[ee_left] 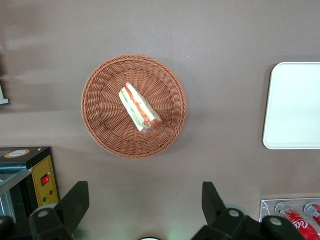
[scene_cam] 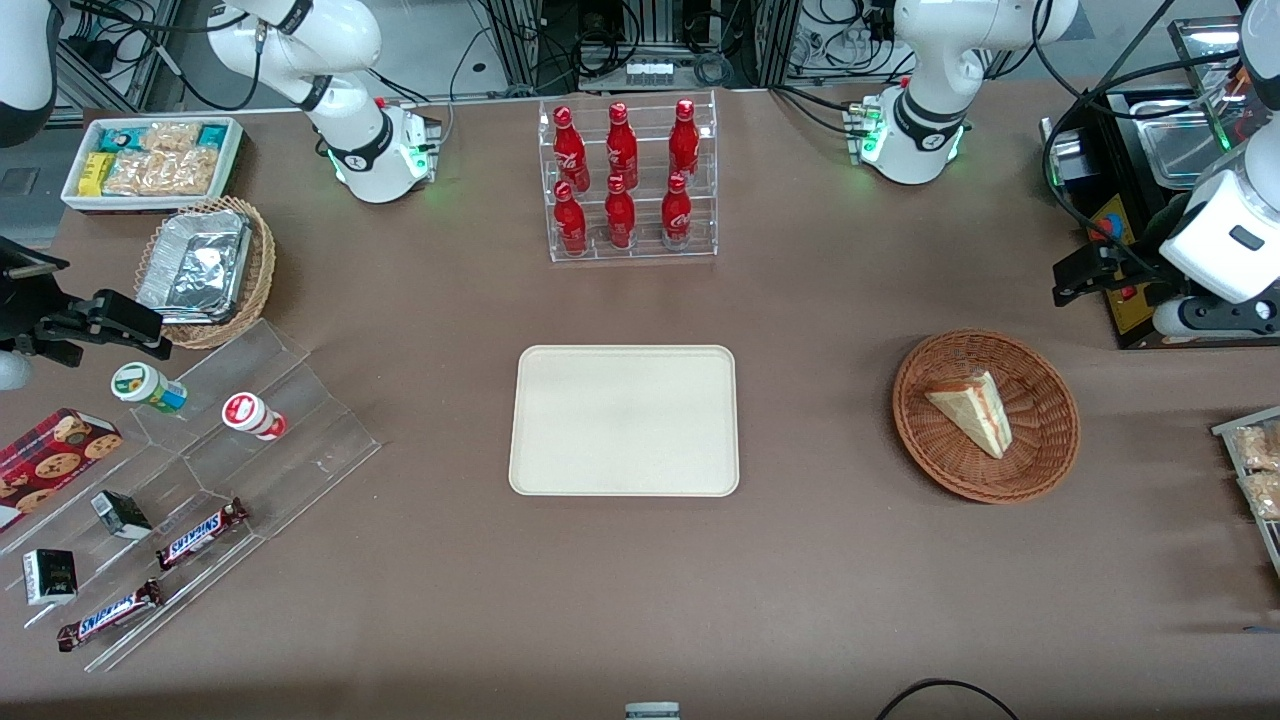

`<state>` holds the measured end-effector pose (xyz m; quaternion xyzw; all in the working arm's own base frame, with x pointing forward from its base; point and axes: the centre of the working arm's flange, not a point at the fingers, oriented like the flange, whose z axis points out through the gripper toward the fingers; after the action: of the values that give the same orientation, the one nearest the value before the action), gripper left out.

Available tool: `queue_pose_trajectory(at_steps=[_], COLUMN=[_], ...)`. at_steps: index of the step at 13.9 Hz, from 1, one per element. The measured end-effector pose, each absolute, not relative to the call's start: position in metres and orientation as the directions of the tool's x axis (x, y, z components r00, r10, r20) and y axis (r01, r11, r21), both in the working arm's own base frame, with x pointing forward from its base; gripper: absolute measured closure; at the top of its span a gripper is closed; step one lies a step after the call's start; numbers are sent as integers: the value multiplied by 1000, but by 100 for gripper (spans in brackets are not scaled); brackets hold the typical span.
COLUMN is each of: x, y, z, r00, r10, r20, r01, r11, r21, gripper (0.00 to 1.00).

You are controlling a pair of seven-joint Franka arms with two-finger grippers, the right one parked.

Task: Place sandwich from basket to tray
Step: 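Move the left gripper down over the sandwich in the wicker basket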

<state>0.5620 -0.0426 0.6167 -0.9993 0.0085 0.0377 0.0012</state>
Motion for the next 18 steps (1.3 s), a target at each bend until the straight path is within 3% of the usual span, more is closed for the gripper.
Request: queue_pose_trajectory(at_steps=[8,11,15,18], x=[571,581,598,612], y=[-35,-33,-17,-4], z=[610,571,514,463], r00=[999,999,991,978], r10=[-2,9,107,193], r20=[-42,-34,-81,-85], r01=[-2,9,104,190], r11=[-1000,-1000,-994,-981], r21=[-10,-24,-32,-40], gripper=[0,0,0,0])
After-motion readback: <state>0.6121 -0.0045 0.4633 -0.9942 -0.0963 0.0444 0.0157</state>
